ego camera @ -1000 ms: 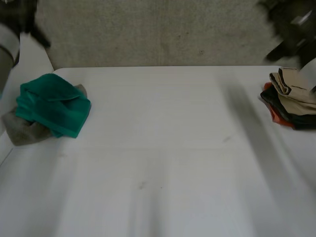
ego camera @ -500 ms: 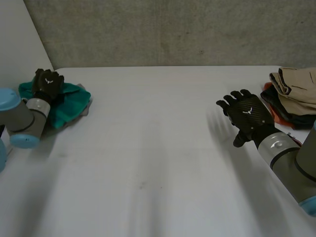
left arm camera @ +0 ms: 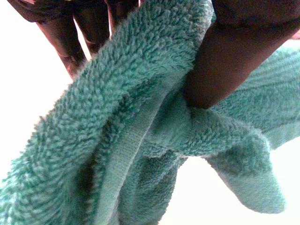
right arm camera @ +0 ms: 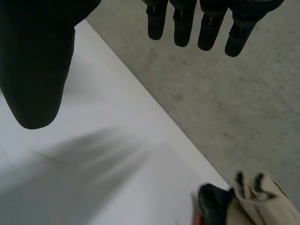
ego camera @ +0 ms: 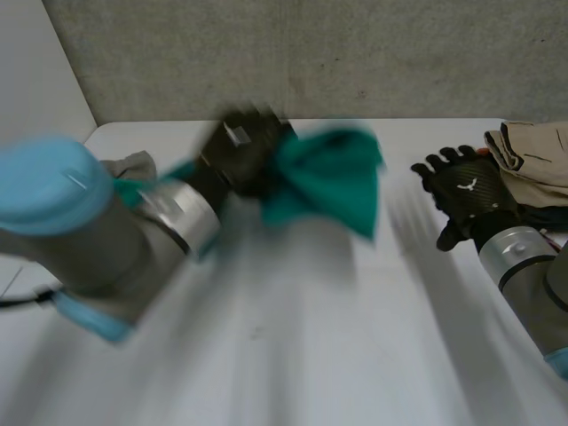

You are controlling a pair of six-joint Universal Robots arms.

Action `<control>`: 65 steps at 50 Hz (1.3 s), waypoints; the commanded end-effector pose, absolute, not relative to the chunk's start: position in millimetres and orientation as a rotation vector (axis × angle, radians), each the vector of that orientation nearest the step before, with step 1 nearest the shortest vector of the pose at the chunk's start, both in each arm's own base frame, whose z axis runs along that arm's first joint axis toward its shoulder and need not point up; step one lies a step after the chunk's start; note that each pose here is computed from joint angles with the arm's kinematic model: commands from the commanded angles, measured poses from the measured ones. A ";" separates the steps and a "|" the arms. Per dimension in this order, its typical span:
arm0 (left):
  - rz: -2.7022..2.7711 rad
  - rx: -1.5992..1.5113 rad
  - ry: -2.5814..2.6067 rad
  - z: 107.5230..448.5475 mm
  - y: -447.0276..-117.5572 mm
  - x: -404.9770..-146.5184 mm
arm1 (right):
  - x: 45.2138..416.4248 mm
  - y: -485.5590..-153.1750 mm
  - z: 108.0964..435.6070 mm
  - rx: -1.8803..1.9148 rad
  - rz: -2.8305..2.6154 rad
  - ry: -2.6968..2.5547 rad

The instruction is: Fold the laundry.

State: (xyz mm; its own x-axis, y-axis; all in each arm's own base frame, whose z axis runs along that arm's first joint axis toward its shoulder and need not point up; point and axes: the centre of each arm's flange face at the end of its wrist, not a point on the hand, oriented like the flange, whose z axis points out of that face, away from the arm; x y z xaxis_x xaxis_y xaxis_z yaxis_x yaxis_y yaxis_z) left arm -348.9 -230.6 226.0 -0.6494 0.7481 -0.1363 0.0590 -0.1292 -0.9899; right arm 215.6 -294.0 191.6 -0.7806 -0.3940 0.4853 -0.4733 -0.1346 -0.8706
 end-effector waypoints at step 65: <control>2.081 -0.845 -1.856 281.5 -288.7 -251.8 | 254.4 -234.4 262.0 1.087 2.131 -1.933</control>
